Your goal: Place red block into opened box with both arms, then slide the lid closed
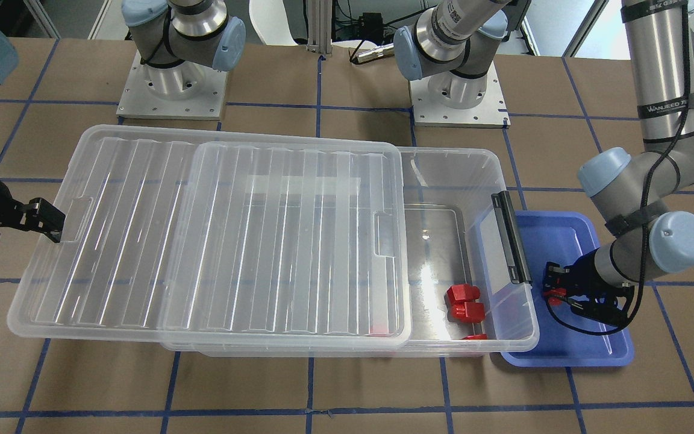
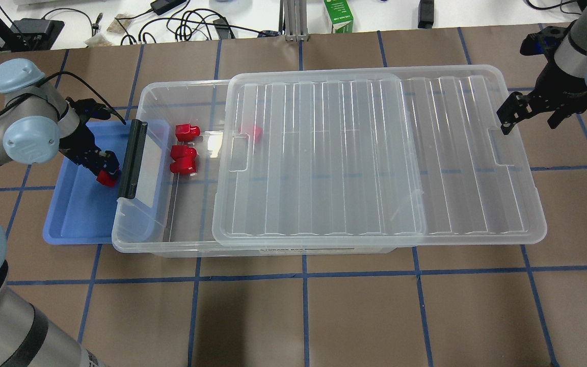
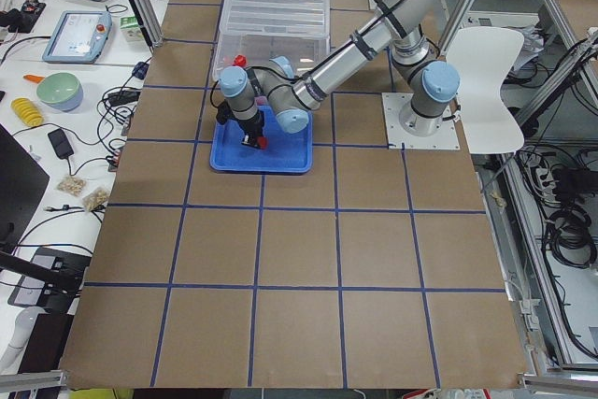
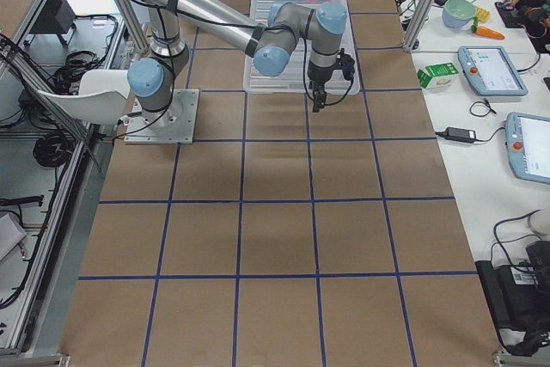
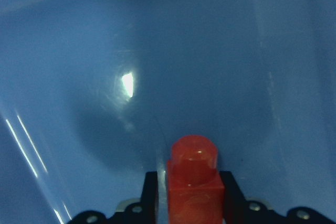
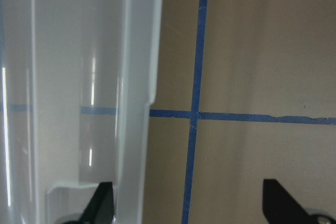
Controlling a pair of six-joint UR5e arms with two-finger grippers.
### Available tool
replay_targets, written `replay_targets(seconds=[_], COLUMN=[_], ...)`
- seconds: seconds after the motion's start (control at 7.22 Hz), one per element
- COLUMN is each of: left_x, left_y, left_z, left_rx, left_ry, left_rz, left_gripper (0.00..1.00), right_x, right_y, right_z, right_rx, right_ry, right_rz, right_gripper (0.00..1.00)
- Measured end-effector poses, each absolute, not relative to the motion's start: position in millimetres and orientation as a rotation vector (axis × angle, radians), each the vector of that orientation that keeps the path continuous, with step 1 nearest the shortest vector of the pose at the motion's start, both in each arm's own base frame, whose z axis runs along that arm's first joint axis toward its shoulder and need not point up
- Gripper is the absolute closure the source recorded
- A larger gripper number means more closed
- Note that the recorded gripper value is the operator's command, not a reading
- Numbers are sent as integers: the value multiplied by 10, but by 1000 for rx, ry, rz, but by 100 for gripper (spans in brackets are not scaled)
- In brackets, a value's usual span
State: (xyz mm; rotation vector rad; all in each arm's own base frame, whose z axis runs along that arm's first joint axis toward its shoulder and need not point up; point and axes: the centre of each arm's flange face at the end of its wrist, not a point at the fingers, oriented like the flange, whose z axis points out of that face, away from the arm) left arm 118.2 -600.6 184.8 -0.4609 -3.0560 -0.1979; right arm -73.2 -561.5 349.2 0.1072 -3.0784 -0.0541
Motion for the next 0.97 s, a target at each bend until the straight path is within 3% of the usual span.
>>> replay_targets(seconds=[0.42, 0.97], left_x=[1143, 1070], left_y=[-6052, -5959], left_z=[2239, 3829], left_rx=[-470, -339], left_ry=[-3077, -3106], left_rz=[-159, -160], left_gripper=[100, 100], right_x=[-777, -958], right_y=[-5609, -5575], right_z=[3495, 3501], right_rx=[103, 94], right_ry=[-3065, -3055], right_rz=[-61, -71], right_gripper=[0, 0])
